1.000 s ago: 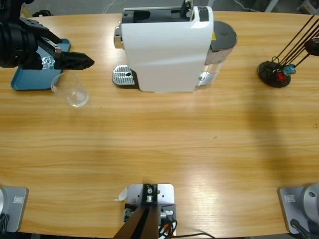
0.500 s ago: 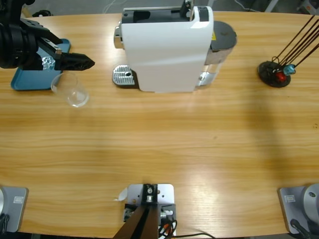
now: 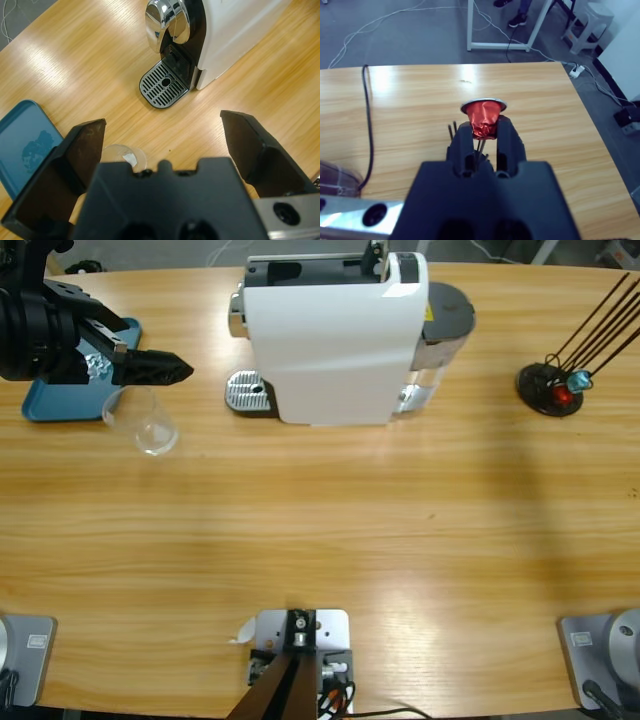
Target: Pour coffee
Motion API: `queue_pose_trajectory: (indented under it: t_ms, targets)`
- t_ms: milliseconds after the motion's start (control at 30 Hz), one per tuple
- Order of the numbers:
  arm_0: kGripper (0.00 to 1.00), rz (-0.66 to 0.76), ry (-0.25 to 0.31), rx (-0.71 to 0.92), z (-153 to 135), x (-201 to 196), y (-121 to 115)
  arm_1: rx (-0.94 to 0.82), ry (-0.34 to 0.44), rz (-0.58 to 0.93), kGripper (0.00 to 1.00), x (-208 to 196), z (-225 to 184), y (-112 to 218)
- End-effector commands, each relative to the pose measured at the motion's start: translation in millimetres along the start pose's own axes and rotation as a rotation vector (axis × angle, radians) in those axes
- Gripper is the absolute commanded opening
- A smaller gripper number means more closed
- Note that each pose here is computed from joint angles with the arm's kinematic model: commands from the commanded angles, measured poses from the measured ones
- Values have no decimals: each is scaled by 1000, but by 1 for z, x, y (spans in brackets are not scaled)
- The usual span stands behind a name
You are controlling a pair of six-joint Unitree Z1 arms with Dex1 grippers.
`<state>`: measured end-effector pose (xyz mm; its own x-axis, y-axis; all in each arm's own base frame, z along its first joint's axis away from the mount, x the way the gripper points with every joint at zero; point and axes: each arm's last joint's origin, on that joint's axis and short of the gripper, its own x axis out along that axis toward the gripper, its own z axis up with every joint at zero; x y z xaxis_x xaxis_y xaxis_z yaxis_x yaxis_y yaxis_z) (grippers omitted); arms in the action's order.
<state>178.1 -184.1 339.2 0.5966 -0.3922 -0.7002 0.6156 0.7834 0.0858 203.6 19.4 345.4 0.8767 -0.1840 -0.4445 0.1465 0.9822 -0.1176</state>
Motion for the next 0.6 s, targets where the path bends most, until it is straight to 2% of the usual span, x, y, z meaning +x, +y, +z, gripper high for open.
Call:
queue_pose_trajectory:
  t_ms: [33, 133, 233, 400, 500, 600]
  targets:
    - [991, -12, 69, 14, -10, 14, -5, -123, -71, 568, 0, -49, 10, 33]
    - [992, -12, 62, 15, -12, 10, -4, -292, -62, 857, 0, -58, 5, 59]
    - [998, -13, 51, 14, -15, -1, -2, -479, -83, 1021, 0, -61, 7, 82]
    - [998, -13, 45, 15, -22, -25, 3, -682, -132, 1198, 0, -62, 31, 128]
    - [987, -26, 67, 10, -28, -37, 5, -798, -82, 1270, 0, -60, 48, 161]
    - [987, -72, 74, 8, -32, -51, 6, -864, -76, 1299, 0, -51, 67, 189]
